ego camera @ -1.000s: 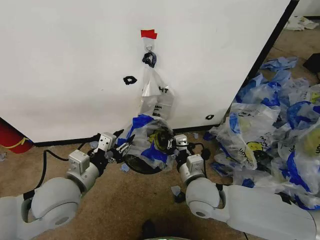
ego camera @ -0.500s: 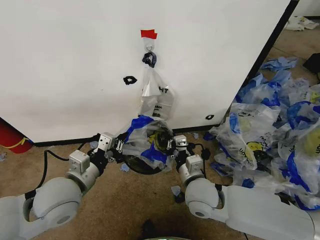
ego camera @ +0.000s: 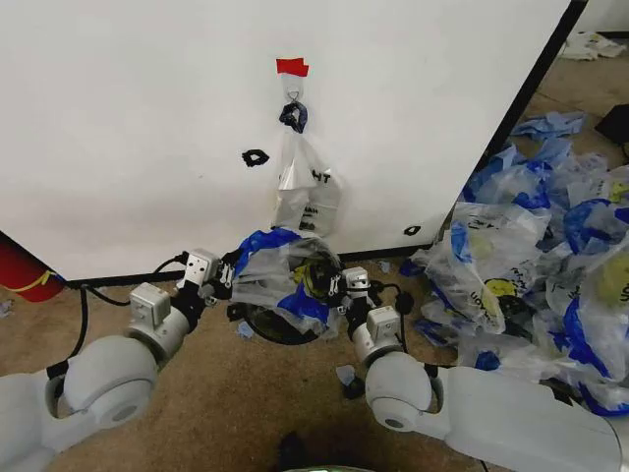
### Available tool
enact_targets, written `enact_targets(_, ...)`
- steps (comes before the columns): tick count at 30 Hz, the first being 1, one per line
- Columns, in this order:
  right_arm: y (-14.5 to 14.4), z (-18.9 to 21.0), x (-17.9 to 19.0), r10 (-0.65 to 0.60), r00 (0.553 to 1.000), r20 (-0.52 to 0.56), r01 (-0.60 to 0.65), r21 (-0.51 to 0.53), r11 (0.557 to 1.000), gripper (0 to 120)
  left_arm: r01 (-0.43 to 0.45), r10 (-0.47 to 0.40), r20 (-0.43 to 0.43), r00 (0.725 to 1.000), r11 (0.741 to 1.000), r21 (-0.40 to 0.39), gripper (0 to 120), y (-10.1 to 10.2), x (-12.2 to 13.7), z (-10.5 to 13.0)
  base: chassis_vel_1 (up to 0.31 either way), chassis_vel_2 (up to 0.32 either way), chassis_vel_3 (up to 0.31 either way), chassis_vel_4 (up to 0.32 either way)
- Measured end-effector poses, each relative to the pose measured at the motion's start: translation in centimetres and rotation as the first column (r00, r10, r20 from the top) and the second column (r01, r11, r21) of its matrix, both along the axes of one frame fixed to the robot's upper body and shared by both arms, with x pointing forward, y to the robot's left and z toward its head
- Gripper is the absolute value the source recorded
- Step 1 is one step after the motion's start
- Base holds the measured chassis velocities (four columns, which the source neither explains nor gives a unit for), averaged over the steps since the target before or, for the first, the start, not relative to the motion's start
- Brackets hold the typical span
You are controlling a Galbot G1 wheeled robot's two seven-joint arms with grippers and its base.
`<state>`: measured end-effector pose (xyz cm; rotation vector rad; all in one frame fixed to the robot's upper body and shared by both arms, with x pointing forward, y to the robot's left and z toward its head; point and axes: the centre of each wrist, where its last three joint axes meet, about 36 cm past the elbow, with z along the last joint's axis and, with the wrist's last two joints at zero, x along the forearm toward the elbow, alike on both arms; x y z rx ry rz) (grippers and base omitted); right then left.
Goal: Pick up the garbage bag from the wall and place it over the trash bin.
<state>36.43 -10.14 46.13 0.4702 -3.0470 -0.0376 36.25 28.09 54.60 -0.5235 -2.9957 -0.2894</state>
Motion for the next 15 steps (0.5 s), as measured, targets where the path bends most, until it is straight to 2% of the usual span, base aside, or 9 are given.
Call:
enact_targets(6, -0.3, 0.4, -1.1, 0.029, 1.000, 0.001, -0.029, 0.019, 0.999, 0, -0.066, 0.066, -0.008, 0.998, 0.998, 0.023, 0, 1.7, 1.7, -1.6, 0.000, 0.000, 0.000, 0.000)
enact_targets(15, -0.5, 1.4, -2.0, 0.054, 0.999, 0.009, -0.054, 0.038, 0.998, 0, -0.107, 0.109, -0.029, 0.994, 0.993, 0.047, 0, 3.3, 2.6, -3.6, 0.000, 0.000, 0.000, 0.000)
